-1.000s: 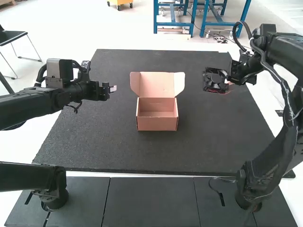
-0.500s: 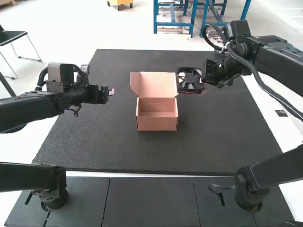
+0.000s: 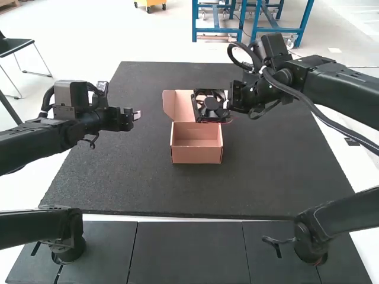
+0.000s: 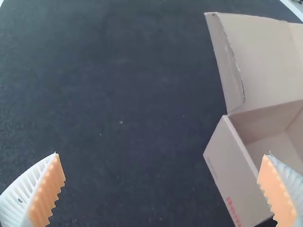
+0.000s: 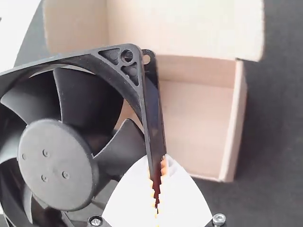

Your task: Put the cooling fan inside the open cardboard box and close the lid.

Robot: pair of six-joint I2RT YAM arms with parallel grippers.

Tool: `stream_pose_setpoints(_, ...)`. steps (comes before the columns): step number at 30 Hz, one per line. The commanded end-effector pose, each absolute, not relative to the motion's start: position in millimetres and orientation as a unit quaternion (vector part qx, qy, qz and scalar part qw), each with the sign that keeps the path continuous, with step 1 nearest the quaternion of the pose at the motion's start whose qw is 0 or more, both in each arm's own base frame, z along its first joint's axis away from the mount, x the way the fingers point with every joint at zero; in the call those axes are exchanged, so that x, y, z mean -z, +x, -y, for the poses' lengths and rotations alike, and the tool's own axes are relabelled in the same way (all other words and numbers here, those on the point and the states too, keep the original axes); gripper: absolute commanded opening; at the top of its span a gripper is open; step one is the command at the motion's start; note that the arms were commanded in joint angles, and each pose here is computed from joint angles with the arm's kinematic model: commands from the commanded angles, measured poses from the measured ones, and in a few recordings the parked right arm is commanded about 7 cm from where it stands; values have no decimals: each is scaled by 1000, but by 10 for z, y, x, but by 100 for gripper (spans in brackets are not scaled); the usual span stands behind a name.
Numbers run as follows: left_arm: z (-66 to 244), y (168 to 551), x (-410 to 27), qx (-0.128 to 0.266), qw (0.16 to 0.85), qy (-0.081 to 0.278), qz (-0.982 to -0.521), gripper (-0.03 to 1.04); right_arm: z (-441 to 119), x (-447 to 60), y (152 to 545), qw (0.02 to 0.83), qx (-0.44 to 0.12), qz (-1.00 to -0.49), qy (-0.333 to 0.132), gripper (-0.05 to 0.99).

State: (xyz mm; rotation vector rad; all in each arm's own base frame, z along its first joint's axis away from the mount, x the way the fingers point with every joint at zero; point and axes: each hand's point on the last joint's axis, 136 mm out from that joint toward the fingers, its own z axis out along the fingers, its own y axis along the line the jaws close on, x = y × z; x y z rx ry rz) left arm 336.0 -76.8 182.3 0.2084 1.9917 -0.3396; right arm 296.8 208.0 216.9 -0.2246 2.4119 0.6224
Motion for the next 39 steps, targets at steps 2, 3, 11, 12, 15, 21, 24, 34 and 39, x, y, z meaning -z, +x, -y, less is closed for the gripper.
stream_pose_setpoints(2, 763, 3345, -1967, 144, 546, 81, -822, 96, -2193, -2274, 2980, 339, -257, -903, -65, -2)
stream_pose_setpoints(3, 763, 3345, -1984, 144, 548, 81, -820, 96, -2210, -2264, 2989, 343, -261, -900, -60, -2)
stream_pose_setpoints(11, 763, 3370, -2083, 152, 563, 70, -809, 96, -2273, -2096, 3057, 383, -244, -890, -46, -2)
stream_pose_setpoints(12, 763, 3373, -2094, 154, 564, 67, -809, 96, -2298, -2085, 3048, 385, -245, -888, -47, -2)
stream_pose_setpoints(15, 758, 3375, -2118, 156, 566, 63, -807, 96, -2404, -2035, 2988, 390, -250, -885, -51, -2)
stream_pose_setpoints(21, 759, 3333, -2165, 158, 572, 64, -802, 96, -2498, -1789, 2849, 371, -243, -895, -58, -2)
stream_pose_setpoints(24, 755, 3301, -2153, 158, 573, 64, -802, 96, -2491, -1770, 2874, 375, -237, -894, -55, -2)
stream_pose_setpoints(34, 751, 3219, -2122, 154, 571, 69, -804, 96, -2599, -1658, 2972, 347, -203, -912, -84, -2)
stream_pose_setpoints(39, 751, 3194, -2137, 154, 572, 71, -803, 96, -2648, -1591, 3006, 328, -194, -920, -91, -2)
